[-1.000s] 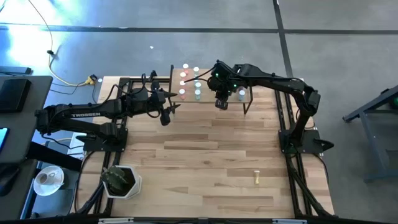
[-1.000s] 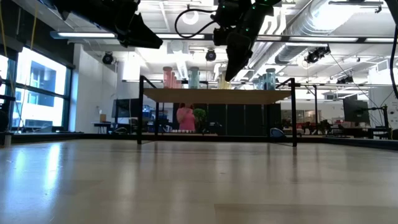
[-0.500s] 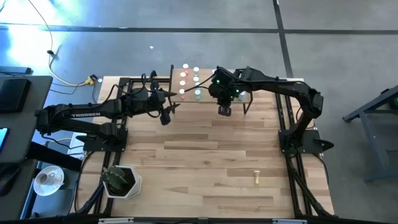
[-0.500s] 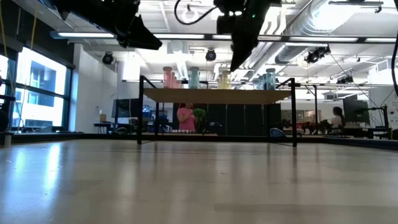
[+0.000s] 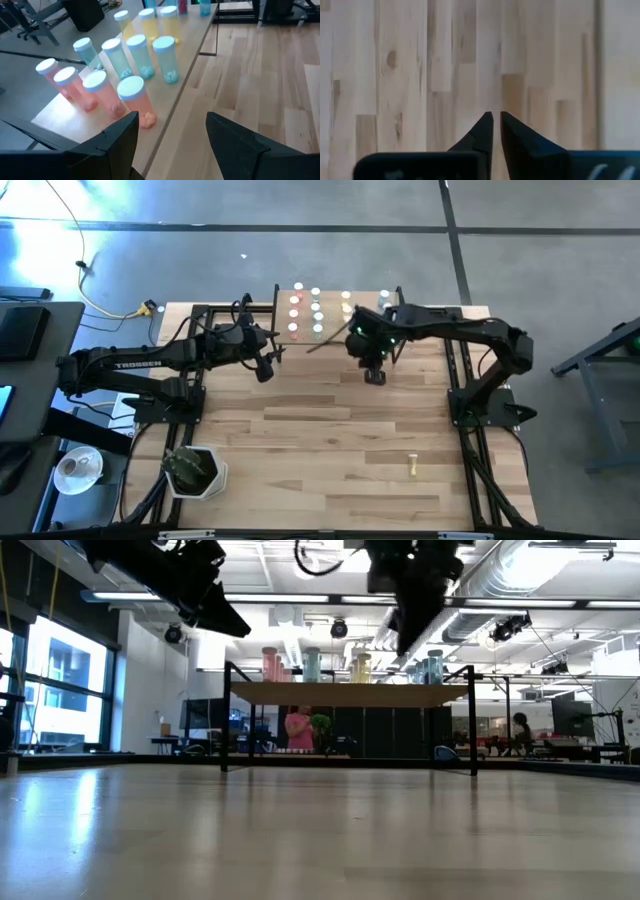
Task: Pick and place medicine bottles onto shelf by color
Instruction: Adjust the medicine bottles on the shelf, then put the yellow medicine bottle on the shelf
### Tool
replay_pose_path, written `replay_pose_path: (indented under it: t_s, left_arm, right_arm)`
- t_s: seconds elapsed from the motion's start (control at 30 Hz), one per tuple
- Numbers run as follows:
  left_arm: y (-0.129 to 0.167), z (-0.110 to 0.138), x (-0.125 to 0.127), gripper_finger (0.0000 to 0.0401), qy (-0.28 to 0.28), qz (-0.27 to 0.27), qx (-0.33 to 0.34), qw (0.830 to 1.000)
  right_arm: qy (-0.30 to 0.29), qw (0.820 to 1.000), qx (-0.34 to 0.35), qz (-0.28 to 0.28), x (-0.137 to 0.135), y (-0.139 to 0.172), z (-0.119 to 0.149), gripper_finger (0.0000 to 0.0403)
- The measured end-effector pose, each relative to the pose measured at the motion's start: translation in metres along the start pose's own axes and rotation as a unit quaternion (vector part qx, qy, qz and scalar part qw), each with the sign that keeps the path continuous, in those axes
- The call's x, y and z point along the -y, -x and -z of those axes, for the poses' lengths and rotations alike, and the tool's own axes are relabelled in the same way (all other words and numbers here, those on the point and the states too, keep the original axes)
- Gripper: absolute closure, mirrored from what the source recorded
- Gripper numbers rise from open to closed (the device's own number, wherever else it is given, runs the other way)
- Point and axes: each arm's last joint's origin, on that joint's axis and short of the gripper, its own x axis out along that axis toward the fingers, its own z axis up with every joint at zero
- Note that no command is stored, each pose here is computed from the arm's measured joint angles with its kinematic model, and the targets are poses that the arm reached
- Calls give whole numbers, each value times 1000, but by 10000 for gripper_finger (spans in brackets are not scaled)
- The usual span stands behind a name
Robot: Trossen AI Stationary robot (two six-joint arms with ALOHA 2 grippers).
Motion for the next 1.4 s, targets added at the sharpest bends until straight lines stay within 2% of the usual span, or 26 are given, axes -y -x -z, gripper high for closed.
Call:
replay_pose_path:
  t_s: [0.17, 0.4, 0.57, 0.73, 1.1, 1.4]
  left_arm:
    - [0, 0, 0, 178, 0, 0, 0, 1000]
    - [0, 0, 0, 178, -1, 2, -1, 1000]
    - [0, 0, 0, 178, 0, 2, -1, 1000]
    - [0, 0, 0, 178, -17, 2, 0, 1000]
    - [0, 0, 0, 178, -26, 2, 0, 1000]
    - [0, 0, 0, 178, -20, 2, -1, 1000]
  right_arm:
    - [-55, 998, 22, -1, -14, -10, 26, 399]
    - [-141, 989, 37, -18, -42, -6, 58, 403]
    - [-234, 971, 30, -35, -63, -4, 75, 402]
    - [-301, 952, 0, -51, -82, -12, 88, 402]
    - [-383, 921, -60, -31, -113, -32, 108, 402]
    - [-431, 897, -95, -21, -138, -32, 118, 402]
